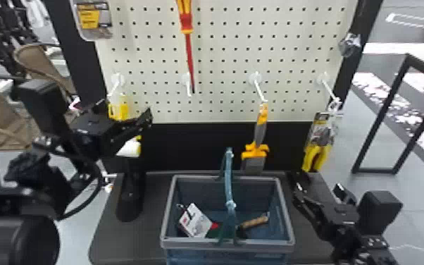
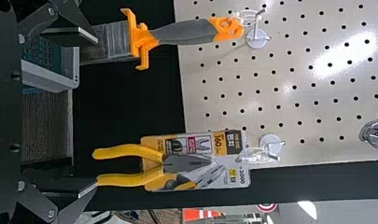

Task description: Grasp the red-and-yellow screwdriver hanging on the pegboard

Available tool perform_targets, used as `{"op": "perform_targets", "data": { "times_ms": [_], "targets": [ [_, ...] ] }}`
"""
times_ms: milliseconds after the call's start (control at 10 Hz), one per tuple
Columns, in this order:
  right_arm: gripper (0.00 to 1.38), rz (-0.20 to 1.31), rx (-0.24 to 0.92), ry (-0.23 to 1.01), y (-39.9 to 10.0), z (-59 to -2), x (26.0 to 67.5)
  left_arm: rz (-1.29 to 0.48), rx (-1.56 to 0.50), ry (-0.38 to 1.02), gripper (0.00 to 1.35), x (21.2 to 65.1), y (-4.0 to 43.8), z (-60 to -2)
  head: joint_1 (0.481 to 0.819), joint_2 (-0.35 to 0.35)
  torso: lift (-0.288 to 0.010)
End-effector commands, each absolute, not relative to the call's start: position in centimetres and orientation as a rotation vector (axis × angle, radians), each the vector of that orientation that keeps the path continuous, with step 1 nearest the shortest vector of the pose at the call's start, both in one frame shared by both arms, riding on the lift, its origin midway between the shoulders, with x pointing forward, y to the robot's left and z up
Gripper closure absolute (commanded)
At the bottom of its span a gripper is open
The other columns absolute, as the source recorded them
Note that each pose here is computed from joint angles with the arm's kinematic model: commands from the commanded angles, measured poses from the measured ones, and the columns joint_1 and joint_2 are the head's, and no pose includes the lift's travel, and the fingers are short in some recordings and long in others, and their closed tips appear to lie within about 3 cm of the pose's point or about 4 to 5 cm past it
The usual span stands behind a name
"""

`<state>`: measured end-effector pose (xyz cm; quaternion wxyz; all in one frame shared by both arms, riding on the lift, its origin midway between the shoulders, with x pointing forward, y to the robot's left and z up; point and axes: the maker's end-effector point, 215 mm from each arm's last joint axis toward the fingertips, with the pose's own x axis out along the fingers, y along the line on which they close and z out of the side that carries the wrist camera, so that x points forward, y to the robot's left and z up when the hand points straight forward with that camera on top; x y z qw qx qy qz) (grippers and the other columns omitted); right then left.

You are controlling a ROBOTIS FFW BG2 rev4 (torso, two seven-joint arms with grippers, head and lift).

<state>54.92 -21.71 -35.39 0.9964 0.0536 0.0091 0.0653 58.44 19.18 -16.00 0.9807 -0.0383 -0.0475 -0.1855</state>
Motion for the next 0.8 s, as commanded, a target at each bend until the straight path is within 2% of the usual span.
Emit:
{"op": "perform_targets", "data": {
  "times_ms": [0,400,700],
  "targets": [
    [0.22,0.131,0.107,0.017,-21.7,-35.3,55.0,-0.393,-0.073,-0.112,0.09,59.1,18.6,-13.9,0.549,0.000,-0.100],
    [0.22,0.133,0.102,0.011,-21.6,-35.0,55.2,-0.417,-0.048,-0.112,0.10,61.3,19.6,-11.1,0.549,0.000,-0.100],
    [0.22,0.142,0.093,0.004,-21.5,-34.6,55.4,-0.522,-0.090,-0.171,0.10,62.0,17.0,-7.8,0.549,0.000,-0.100]
  ]
}}
